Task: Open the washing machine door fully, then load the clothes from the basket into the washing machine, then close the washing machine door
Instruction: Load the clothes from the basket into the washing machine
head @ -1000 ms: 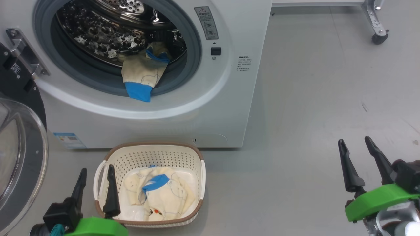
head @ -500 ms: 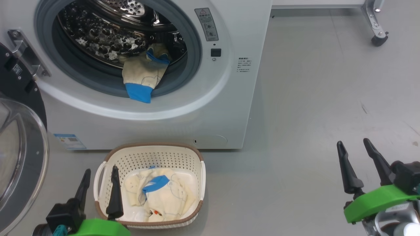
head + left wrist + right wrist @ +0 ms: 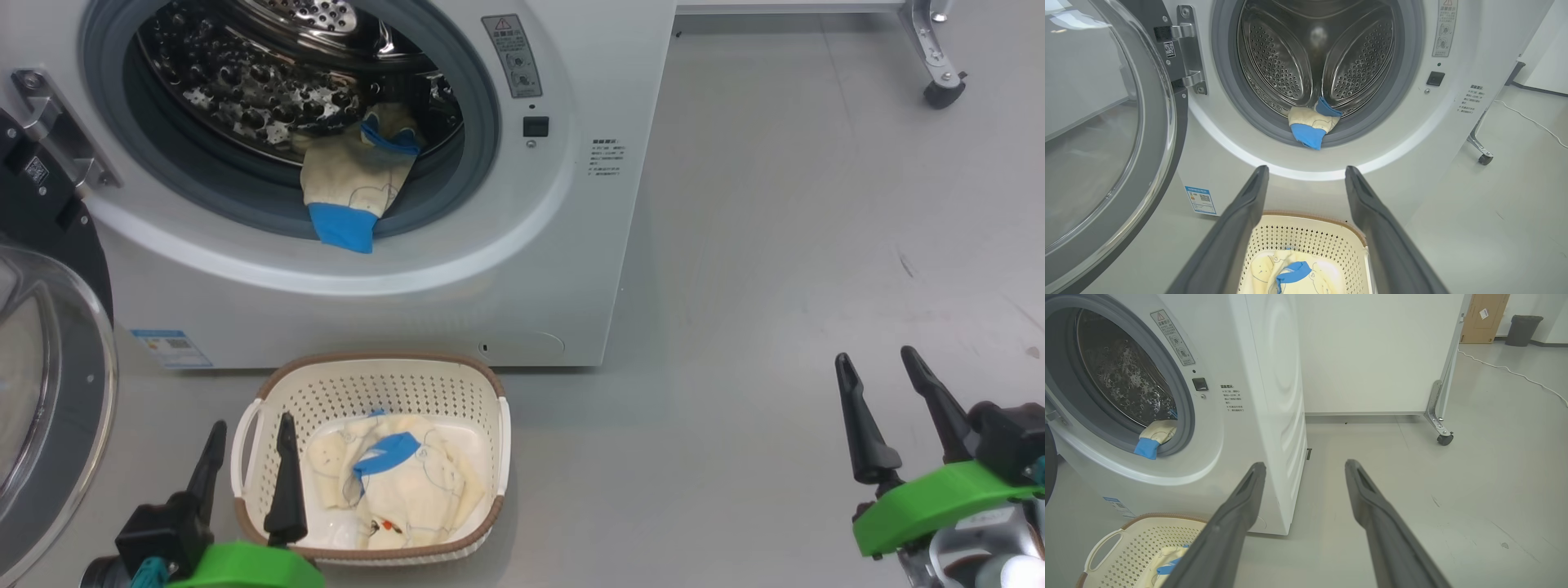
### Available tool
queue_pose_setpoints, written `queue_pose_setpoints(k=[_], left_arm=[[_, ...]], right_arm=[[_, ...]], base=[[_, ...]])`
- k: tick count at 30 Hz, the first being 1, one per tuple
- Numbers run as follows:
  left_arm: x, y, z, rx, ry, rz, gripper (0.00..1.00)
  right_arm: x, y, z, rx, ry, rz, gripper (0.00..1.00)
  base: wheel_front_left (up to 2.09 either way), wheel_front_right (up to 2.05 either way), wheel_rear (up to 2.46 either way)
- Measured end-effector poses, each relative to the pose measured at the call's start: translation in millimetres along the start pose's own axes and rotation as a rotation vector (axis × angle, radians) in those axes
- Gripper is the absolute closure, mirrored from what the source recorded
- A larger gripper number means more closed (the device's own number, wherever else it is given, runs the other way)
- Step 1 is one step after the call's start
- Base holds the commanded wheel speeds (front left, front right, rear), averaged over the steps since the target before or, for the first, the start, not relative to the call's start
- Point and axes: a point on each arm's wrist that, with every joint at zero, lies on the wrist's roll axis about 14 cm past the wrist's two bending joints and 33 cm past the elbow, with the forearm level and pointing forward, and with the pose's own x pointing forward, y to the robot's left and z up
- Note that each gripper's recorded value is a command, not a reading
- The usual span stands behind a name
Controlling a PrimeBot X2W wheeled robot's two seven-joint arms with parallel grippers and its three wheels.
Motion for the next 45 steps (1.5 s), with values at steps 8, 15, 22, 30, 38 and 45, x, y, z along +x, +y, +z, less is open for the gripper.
queue_pose_setpoints(k=[8, 15, 22, 30, 38, 45], left_arm=[[10, 3, -13, 0.002, 0.059, 0.006, 0.00], [36, 3, -30, 0.010, 0.134, -0.003, 0.00], [76, -1, -54, 0.014, 0.227, -0.034, 0.00], [131, -6, -80, 0.030, 0.314, -0.075, 0.00], [196, -17, -97, 0.016, 0.380, -0.130, 0.00], [237, -24, -103, 0.003, 0.437, -0.144, 0.00]], right_arm=[[2, 1, -6, 0.003, 0.019, 0.003, 0.00], [9, 0, -15, 0.020, 0.038, -0.002, 0.00], [27, -5, -23, 0.036, 0.041, -0.017, 0.00], [49, -7, -33, 0.046, 0.039, -0.019, 0.00], [57, -23, -60, 0.062, 0.080, -0.067, 0.00], [57, -38, -76, 0.079, 0.102, -0.116, 0.00]], base=[[0.00, 0.00, 0.00], [0.00, 0.00, 0.00], [0.00, 0.00, 0.00], [0.00, 0.00, 0.00], [0.00, 0.00, 0.00], [0.00, 0.00, 0.00]])
